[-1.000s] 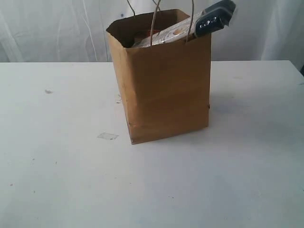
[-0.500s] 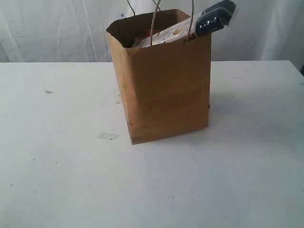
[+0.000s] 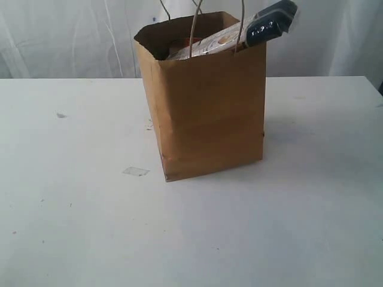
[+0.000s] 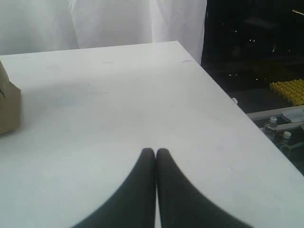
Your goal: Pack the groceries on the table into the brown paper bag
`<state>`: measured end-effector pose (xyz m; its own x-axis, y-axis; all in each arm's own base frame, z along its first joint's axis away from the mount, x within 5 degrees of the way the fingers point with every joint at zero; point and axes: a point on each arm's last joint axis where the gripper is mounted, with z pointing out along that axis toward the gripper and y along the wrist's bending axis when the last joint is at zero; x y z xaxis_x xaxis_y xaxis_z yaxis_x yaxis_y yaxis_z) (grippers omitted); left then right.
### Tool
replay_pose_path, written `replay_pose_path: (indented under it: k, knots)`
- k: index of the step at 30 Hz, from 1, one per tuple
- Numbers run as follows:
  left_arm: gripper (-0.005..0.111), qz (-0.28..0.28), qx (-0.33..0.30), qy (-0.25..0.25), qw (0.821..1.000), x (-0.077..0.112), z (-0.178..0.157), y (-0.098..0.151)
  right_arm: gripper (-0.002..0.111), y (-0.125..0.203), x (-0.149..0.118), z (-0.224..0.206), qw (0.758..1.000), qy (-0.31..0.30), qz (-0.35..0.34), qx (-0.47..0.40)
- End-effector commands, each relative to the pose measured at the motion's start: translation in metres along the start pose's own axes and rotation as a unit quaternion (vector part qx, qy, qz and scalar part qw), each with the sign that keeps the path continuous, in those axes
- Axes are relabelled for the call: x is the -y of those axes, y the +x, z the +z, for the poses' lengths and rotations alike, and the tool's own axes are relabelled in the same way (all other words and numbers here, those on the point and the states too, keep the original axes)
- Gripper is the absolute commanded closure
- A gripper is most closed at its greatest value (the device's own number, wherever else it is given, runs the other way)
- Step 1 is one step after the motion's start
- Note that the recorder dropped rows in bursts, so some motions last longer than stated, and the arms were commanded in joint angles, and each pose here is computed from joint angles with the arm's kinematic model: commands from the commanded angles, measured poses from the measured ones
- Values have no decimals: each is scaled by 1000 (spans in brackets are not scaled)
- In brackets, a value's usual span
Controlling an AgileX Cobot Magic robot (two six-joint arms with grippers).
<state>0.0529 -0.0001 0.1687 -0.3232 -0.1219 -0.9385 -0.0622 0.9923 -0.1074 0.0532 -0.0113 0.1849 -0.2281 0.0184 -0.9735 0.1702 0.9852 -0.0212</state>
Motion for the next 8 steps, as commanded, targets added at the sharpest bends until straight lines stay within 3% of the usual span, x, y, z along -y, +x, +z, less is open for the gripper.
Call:
replay_pose_path:
  k: [1, 8]
  knots:
    - [107, -5, 3, 1, 1000, 0, 0, 0, 108, 0, 0, 0, 1000, 4, -9, 4]
    - [107, -5, 2, 1, 1000, 0, 0, 0, 108, 0, 0, 0, 1000, 3, -10, 5]
